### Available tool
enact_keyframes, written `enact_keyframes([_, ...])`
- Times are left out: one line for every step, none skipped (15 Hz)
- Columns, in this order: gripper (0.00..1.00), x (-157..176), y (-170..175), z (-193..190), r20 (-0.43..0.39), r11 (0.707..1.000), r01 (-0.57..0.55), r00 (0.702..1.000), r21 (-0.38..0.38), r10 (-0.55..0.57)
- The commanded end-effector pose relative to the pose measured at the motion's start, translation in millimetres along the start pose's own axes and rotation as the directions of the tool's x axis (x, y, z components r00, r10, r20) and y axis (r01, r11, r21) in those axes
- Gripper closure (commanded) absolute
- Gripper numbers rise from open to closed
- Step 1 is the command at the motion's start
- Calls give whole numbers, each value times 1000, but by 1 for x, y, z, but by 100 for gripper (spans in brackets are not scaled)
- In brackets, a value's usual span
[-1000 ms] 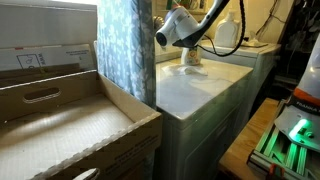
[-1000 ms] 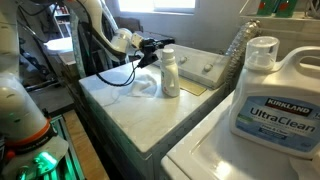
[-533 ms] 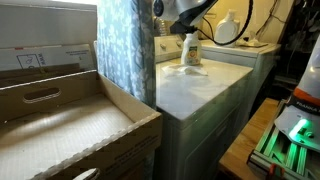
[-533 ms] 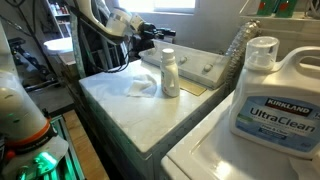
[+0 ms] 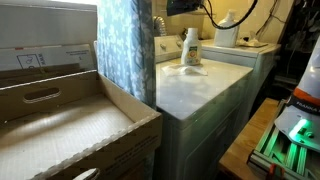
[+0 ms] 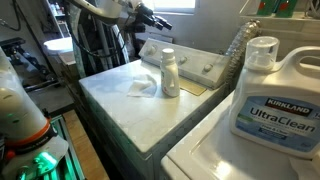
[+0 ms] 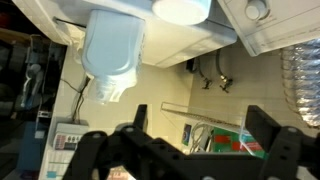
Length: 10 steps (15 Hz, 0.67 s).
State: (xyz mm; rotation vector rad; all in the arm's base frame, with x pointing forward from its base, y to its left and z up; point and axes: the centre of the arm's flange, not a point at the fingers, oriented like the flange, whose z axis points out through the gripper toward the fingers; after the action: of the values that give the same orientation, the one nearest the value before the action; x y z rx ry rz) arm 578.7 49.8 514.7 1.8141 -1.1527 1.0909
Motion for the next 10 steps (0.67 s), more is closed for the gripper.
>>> enact_keyframes([0,18,18,-5,127,989,77,988,125,-93])
enact_keyframes([0,22,19,-7,157,982,93,980,163,-118])
enact_keyframes([0,25,19,-10,194,976,104,971,193,-142])
enact_keyframes([0,21,4,-12,127,986,70,988,149,-89])
enact_keyframes([0,25,5,-14,148,982,79,983,172,-105])
enact_keyframes([0,27,7,-15,157,980,83,981,182,-112])
enact_keyframes([0,28,7,-15,160,979,84,980,185,-114])
enact_keyframes([0,28,7,-15,161,979,86,980,185,-116])
enact_keyframes([0,32,7,-20,272,973,33,957,230,-97])
enact_keyframes([0,37,8,-21,326,974,7,942,228,-84])
